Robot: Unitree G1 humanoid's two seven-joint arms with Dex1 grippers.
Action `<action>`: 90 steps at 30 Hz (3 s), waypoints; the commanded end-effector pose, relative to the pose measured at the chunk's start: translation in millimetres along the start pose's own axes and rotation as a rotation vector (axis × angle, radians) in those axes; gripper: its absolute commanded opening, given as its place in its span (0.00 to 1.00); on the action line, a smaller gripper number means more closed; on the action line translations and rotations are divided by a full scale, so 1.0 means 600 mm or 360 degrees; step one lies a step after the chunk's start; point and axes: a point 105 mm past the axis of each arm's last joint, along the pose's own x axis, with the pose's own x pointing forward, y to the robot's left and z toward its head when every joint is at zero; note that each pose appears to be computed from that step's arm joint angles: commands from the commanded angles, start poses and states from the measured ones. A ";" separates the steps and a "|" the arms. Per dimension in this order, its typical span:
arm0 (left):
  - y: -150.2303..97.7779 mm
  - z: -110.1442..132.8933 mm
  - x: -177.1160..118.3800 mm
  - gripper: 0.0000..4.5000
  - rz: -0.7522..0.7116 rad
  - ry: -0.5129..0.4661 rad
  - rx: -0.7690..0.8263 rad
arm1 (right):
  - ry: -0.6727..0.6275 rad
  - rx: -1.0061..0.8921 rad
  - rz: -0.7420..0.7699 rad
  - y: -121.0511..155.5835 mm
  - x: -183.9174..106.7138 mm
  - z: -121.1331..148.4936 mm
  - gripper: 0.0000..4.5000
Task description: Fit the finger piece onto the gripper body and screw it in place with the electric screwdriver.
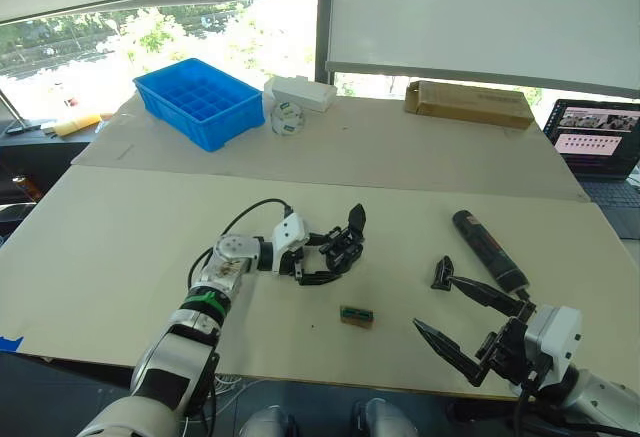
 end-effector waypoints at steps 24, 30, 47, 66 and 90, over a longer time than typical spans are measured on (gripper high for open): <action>-0.069 0.066 0.032 0.50 0.0376 -0.0214 -0.0061 | -0.0002 -0.0017 0.0012 0.005 -0.009 0.005 1.00; -0.060 0.061 0.041 0.50 0.0629 -0.0117 -0.0032 | -0.0007 0.0004 0.0035 0.008 -0.002 0.001 1.00; -0.078 -0.005 0.044 0.61 0.0618 -0.0022 -0.0225 | 0.0023 0.0088 -0.0007 0.018 -0.016 -0.009 1.00; -0.050 0.031 -0.178 0.97 0.0059 0.0006 -0.0188 | 0.0698 0.0883 -0.0310 -0.020 0.008 -0.002 1.00; -0.094 0.141 -0.184 0.97 -0.0230 -0.0183 0.0042 | 0.1440 0.1249 -0.0898 -0.127 0.075 -0.105 1.00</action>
